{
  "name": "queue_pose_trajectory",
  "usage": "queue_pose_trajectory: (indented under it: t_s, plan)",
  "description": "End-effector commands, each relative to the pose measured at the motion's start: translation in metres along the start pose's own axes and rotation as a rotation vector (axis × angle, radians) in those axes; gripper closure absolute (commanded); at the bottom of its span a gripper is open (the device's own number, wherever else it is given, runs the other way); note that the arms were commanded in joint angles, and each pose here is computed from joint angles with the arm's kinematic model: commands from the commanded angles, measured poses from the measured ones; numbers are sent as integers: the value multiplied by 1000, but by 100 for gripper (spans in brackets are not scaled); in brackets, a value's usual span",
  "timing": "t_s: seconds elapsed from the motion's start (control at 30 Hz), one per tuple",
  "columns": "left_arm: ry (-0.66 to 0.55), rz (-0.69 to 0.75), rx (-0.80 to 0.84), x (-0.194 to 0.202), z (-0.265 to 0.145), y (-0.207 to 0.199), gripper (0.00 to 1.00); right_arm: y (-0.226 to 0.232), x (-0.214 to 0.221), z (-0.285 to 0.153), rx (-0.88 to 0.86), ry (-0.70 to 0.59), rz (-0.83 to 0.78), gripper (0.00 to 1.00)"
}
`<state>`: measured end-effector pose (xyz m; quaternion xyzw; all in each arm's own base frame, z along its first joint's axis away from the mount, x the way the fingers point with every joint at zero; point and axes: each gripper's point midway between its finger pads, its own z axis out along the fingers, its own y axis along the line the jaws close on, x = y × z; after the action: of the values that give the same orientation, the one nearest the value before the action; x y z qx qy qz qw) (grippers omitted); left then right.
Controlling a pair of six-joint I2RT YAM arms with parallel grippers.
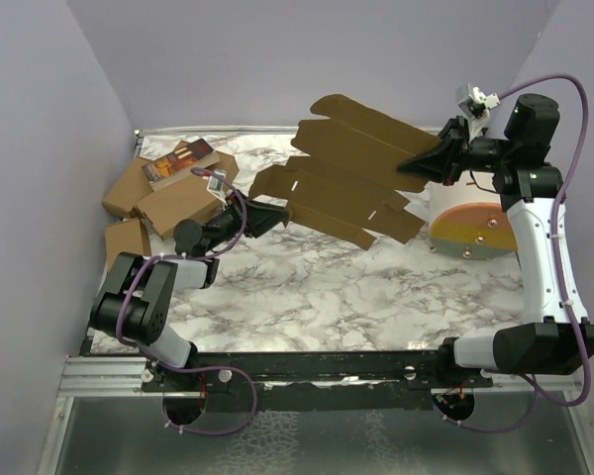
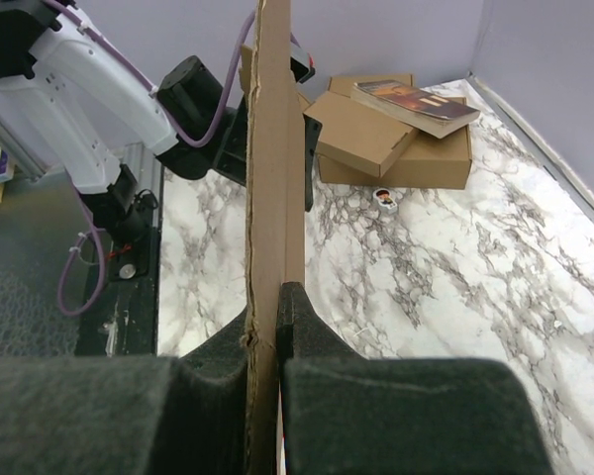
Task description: Fold the paper box
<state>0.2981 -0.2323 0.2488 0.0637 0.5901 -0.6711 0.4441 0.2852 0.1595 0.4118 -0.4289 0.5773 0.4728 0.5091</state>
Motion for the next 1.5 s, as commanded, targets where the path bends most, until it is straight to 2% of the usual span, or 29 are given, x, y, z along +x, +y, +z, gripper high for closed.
queue_pose_trajectory:
  t_s: [0.0,0.3,0.5,0.6,0.97,1.03,1.13,1.2,1.47]
  plan:
    - [-72,250,180,-18,7,-41,40,11,-5,-1,-46,-13,-13,99]
    - [-79,264,188,-16,9,-45,46,9,-3,-1,-56,-15,7,99]
    - [-76,246,187,-16,10,-43,64,8,-3,-1,-52,-14,10,99]
    - [-69,235,190,-15,10,-44,69,9,-3,-1,-58,-15,14,99]
    - [-73,256,210,-17,9,-53,70,7,-2,-1,-60,-17,36,99]
    - [-76,268,219,-18,8,-59,77,3,-2,-1,-39,-17,41,99]
    - [-81,280,228,-20,6,-65,93,-6,-1,-2,3,-16,49,99]
    - [-81,280,230,-20,6,-66,100,-13,-1,-3,34,-13,51,99]
    - [-85,239,200,-19,2,-57,100,-28,-1,-7,117,-9,50,99]
